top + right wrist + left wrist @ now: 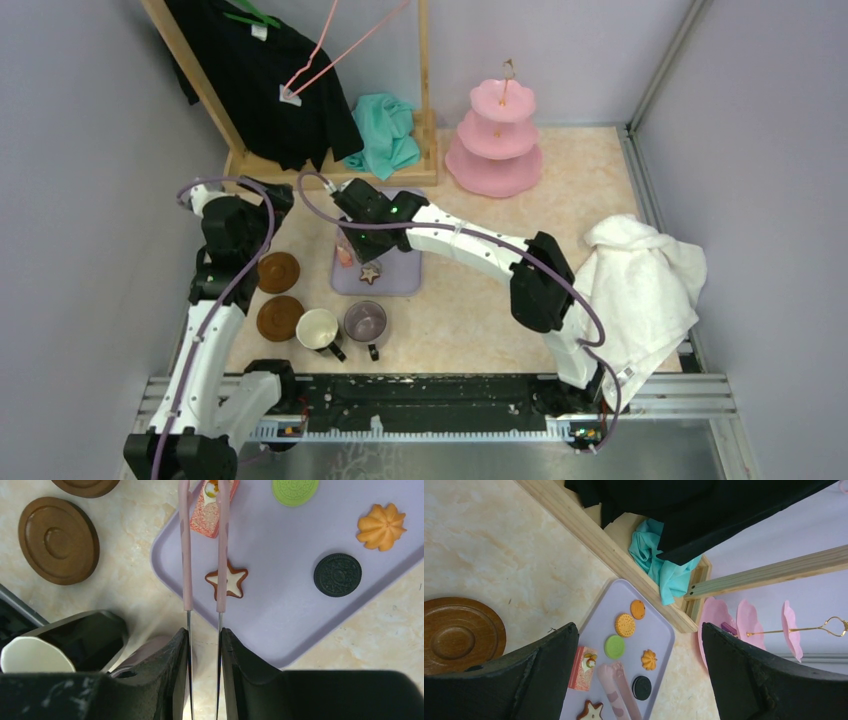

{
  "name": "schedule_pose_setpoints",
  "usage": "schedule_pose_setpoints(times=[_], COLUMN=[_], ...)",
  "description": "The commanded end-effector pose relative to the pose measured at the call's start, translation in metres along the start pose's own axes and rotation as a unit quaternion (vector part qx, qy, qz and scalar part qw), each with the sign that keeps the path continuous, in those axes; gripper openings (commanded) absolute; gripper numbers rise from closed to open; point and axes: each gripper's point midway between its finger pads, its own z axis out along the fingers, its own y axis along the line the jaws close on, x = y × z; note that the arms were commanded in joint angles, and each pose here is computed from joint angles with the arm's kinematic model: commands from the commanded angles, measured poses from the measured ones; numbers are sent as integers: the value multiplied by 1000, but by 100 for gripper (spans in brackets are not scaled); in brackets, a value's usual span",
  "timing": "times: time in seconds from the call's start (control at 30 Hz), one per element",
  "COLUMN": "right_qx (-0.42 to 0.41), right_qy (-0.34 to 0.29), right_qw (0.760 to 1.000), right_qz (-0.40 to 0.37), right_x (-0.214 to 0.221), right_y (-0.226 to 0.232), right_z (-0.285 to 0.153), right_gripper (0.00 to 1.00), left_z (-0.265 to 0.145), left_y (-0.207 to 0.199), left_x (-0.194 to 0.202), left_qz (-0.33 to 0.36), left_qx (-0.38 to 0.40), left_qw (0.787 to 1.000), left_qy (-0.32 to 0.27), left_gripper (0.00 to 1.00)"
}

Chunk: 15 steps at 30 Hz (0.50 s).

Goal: Serve the afternoon tea
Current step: Pick up the desert from the tray.

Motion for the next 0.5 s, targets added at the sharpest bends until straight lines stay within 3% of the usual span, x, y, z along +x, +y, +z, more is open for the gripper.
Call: schedule_pose_setpoints(times=[0.0,0.47], right_qx=[-19,-19], right_qy=[-8,18], right_qw=[999,999], right_qz=[29,37], right_x=[-12,-5], right_y=[10,21], right_z=[-6,7], right_gripper=[29,30], left_z=[-10,-15], left_y=[-12,-13], left_x=[-19,-20], left_qz=[-5,-7], left_qx=[13,17], left_qw=[1000,999], left_qy=[-25,-27], left_gripper=[97,98])
